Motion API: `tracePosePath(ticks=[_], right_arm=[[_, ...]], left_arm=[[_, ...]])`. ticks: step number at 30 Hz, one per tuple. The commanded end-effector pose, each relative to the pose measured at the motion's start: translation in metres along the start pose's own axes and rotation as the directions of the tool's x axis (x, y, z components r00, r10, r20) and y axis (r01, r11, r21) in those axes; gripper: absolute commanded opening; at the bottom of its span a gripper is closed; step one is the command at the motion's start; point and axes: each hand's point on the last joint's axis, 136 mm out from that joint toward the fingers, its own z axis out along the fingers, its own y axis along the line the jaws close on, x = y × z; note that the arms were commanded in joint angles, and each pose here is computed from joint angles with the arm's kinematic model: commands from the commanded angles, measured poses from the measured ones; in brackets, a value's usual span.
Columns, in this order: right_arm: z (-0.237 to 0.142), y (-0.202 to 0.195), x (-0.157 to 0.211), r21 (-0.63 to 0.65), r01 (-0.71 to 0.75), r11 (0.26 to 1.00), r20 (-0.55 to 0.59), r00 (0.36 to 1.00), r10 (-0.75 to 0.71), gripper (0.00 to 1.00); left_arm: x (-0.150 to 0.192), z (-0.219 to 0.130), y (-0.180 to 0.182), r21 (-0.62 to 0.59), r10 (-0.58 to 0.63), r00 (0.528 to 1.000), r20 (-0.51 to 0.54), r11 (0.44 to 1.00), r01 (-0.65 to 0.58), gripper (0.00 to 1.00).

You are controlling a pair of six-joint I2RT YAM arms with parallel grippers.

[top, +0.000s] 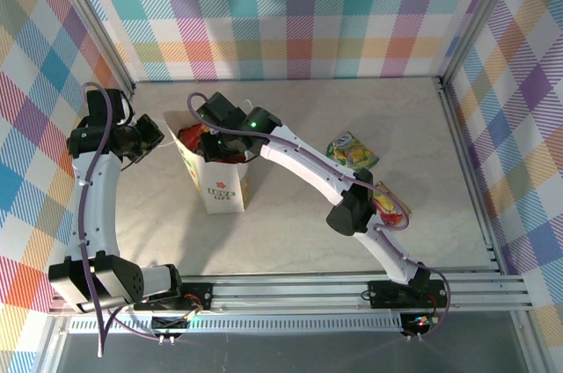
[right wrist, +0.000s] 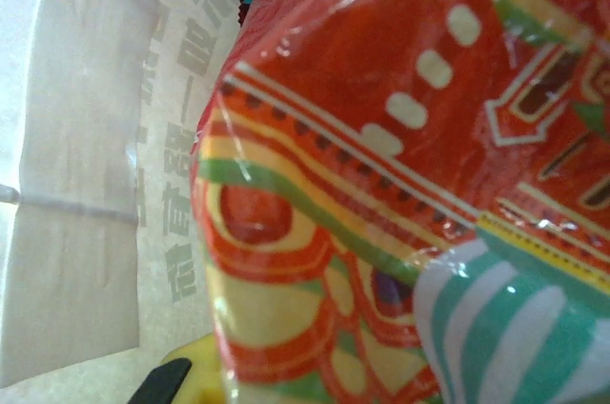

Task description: Place the snacks into the paper bag

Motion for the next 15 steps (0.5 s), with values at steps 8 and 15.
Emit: tracePosePath(ticks=[8,15], right_arm=[[-0.013,-0.011,-0.023,0.103,0.094,0.990,0.099,0.990,-0.104,0.05],[-0.050,-0.021,-0.044,0.187,0.100,0.977,0.186,0.973,-0.135,0.13]], left_arm=[[0.001,-0.002,0.006,-0.013,0.015,1.000,-0.003,1.000,-0.015,0.09],[0.000,-0.002,0.007,-0.019,0.014,1.000,0.001,1.000,-0.014,0.09]])
